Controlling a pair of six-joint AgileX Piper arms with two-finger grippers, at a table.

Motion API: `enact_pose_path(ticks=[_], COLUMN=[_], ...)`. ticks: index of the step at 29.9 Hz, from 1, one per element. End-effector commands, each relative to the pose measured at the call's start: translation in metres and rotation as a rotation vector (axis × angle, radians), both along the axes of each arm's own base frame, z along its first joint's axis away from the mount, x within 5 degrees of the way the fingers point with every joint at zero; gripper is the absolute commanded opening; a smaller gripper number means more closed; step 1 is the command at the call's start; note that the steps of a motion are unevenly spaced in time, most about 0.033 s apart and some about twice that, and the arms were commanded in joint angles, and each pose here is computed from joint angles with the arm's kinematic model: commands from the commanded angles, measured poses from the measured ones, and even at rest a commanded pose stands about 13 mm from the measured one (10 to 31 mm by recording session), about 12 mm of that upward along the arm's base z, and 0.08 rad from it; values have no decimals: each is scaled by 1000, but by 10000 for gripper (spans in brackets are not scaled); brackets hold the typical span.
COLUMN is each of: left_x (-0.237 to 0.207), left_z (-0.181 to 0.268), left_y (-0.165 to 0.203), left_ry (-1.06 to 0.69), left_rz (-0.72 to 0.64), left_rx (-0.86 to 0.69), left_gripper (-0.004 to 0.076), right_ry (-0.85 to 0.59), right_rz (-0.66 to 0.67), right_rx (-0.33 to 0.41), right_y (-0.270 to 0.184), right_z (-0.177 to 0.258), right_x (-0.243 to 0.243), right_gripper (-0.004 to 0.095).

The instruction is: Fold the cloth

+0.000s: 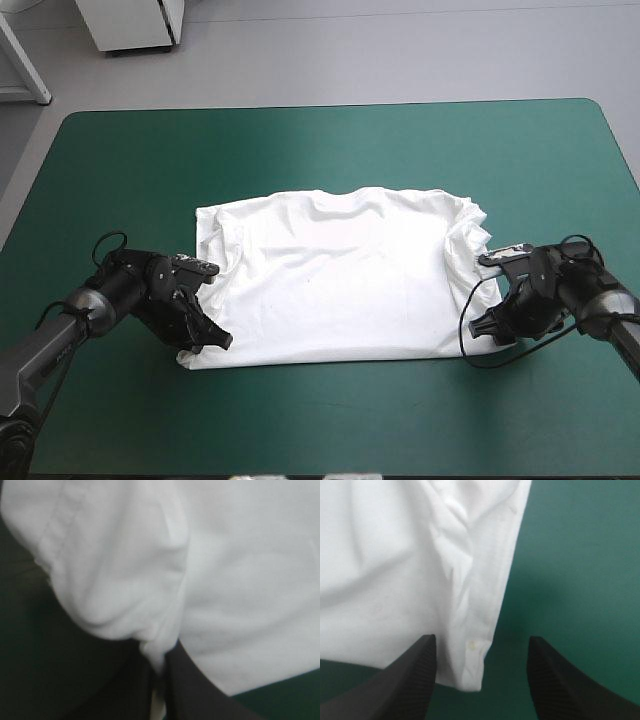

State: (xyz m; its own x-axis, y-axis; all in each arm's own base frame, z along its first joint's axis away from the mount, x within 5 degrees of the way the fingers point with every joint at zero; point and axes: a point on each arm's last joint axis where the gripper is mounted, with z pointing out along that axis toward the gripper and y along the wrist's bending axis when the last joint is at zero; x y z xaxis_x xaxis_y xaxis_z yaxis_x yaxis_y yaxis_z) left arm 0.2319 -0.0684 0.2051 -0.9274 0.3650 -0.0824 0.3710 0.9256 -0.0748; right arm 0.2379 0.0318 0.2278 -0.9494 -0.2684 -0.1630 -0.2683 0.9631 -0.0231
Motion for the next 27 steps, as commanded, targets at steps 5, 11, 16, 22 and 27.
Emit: enact_pose_path(ticks=[5, 11, 16, 22, 27], left_x=[1, 2, 2, 1, 0], left_z=[0, 1, 1, 20, 62], left_y=[0, 0, 0, 0, 1], left_ry=[-19, -21, -19, -42, -135], left_rz=[-15, -15, -15, -18, -18], left_rx=[17, 16, 16, 8, -12], left_gripper=[-9, -9, -9, -9, -9], right_ry=[0, 30, 52, 49, -37], right_rz=[10, 5, 4, 10, 6], right_rx=[53, 63, 108, 110, 65], right_y=[6, 7, 11, 11, 6], right_z=[-6, -13, -17, -4, 36], right_x=[12, 14, 15, 13, 13], right_gripper=[526, 310, -14, -17, -17])
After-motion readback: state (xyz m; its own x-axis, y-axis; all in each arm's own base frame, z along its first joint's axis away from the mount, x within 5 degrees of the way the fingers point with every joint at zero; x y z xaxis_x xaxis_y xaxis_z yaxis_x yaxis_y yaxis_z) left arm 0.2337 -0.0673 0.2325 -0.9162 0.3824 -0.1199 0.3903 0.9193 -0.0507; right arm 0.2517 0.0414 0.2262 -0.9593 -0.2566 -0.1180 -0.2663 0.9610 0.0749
